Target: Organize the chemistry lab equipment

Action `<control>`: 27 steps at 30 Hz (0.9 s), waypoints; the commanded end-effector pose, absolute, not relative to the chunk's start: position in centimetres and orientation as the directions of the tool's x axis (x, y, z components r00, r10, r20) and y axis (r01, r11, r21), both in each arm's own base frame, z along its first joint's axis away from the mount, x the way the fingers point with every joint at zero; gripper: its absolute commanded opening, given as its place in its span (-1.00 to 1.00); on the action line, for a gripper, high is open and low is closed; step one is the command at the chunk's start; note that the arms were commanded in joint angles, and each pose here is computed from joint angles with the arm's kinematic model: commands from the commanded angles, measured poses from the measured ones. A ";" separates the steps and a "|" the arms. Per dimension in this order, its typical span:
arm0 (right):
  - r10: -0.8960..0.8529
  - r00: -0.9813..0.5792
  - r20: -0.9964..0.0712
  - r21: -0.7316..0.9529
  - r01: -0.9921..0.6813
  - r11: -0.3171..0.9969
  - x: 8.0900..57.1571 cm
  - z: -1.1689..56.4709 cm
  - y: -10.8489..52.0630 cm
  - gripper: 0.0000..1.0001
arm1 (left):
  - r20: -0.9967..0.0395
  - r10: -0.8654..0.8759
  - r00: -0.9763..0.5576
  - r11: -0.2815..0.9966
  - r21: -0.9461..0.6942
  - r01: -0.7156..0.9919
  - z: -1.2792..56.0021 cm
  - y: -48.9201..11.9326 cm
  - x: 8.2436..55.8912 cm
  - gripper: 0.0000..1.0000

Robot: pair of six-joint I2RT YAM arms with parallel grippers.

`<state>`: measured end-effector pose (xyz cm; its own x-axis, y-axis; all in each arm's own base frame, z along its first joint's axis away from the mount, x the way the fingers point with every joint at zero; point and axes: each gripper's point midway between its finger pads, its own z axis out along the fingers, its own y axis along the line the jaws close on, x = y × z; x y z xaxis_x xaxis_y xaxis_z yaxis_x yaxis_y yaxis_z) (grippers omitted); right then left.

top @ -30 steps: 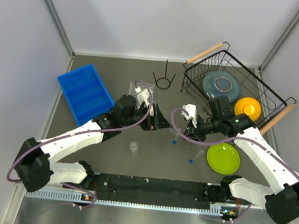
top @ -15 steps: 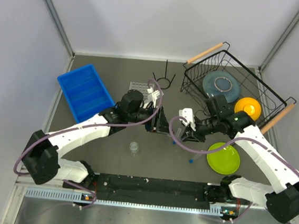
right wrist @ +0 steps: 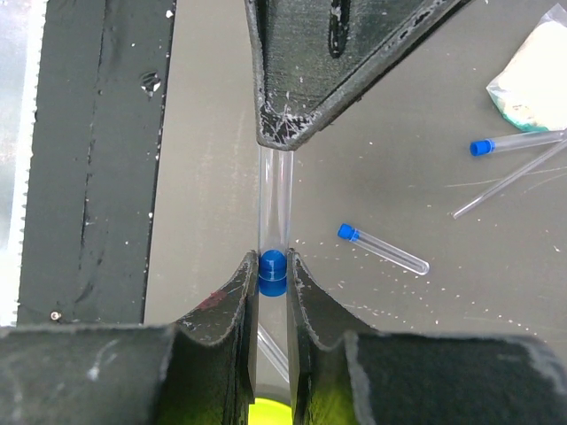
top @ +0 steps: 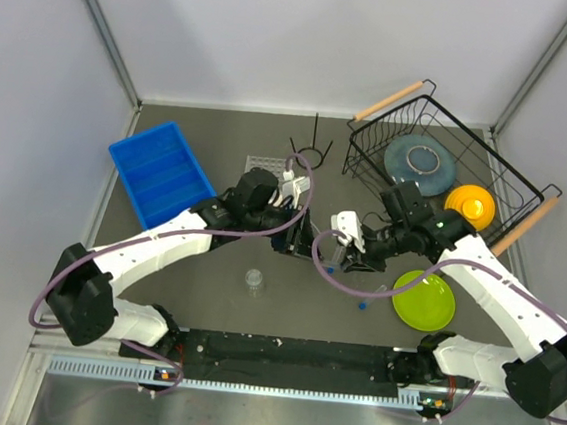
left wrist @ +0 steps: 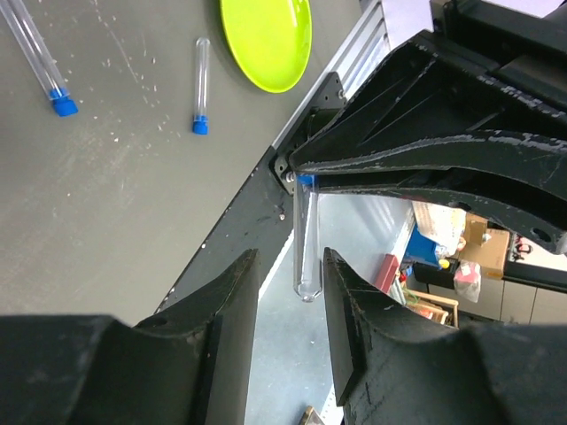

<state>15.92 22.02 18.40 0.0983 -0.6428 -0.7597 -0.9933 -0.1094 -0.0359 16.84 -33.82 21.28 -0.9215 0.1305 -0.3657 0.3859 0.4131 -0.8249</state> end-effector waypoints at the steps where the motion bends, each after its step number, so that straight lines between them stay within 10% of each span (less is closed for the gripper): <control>1: -0.617 0.156 -0.771 -0.084 -0.986 -0.144 16.2 20.0 22.9 -0.76 | -0.411 0.152 -0.899 0.413 -0.800 0.436 22.1 -33.8 16.9 -0.21; 15: -0.615 0.156 -0.773 -0.071 -0.985 -0.159 15.9 19.9 23.6 -0.75 | -0.394 0.184 -0.900 0.396 -0.808 0.435 22.0 -34.6 16.3 -0.24; 27: -0.608 0.149 -0.780 -0.076 -0.987 -0.144 15.9 20.7 23.8 -0.62 | -0.406 0.167 -0.898 0.395 -0.808 0.438 22.4 -34.2 15.9 -0.77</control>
